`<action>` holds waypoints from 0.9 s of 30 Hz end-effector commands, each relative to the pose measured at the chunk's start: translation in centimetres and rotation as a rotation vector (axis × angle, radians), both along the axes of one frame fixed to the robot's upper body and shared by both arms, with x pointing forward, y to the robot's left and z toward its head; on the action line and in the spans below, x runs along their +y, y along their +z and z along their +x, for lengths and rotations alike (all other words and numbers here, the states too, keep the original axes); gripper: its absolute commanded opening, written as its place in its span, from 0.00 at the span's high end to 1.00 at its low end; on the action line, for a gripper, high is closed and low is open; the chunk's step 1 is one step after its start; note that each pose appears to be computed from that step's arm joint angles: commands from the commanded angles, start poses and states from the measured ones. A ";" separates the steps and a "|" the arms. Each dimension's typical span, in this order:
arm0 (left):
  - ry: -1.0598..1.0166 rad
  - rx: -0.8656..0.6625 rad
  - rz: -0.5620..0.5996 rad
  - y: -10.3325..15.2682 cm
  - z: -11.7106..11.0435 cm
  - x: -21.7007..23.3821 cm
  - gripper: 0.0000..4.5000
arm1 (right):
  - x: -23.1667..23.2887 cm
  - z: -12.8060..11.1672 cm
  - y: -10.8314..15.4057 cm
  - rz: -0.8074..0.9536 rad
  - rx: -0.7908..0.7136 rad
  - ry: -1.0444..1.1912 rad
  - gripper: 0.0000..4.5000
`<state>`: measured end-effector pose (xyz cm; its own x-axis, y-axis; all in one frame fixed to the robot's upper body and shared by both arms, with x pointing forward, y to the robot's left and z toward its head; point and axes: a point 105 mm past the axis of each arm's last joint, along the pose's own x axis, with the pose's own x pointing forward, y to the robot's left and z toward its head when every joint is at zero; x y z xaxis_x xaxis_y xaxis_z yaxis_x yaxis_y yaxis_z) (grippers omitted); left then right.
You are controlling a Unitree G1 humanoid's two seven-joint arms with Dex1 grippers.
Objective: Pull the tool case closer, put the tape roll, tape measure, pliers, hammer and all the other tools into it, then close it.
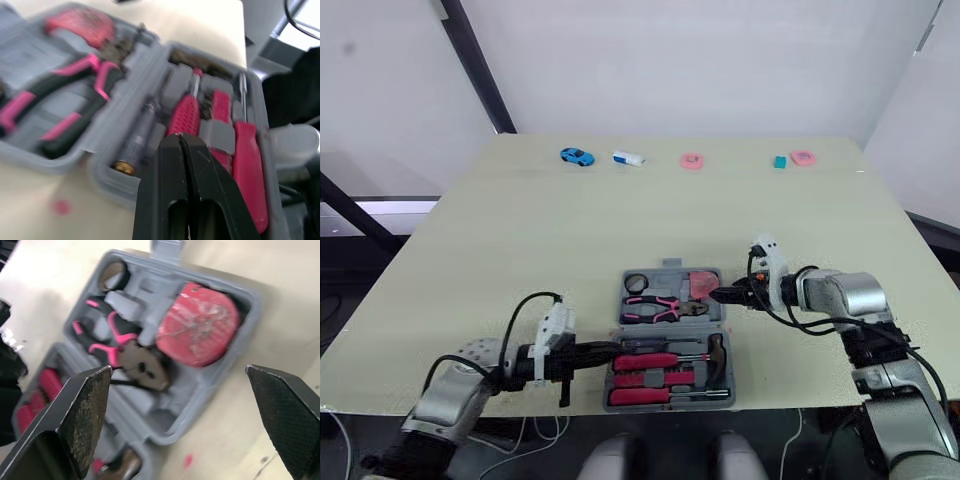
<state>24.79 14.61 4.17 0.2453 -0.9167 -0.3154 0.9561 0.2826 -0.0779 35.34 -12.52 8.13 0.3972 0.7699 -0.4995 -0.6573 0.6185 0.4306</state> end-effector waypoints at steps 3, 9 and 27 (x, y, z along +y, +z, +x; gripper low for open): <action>-0.062 -0.021 0.017 -0.7 -0.4 -0.5 0.98 | 0.8 1.1 -0.8 -0.022 0.013 0.062 0.00; -0.065 -0.011 0.045 -1.8 -0.5 -0.7 0.98 | 2.5 1.5 -1.4 0.002 0.053 0.121 0.00; -0.041 -0.009 0.076 -2.9 -0.8 0.3 0.98 | 3.9 1.0 2.7 0.296 0.062 0.147 0.00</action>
<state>24.40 14.06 2.55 0.2021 -0.9200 -0.3357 0.9755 0.2194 -0.0140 36.34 -9.45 8.46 0.2606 0.8950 -0.3620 -0.6477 0.4402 0.6218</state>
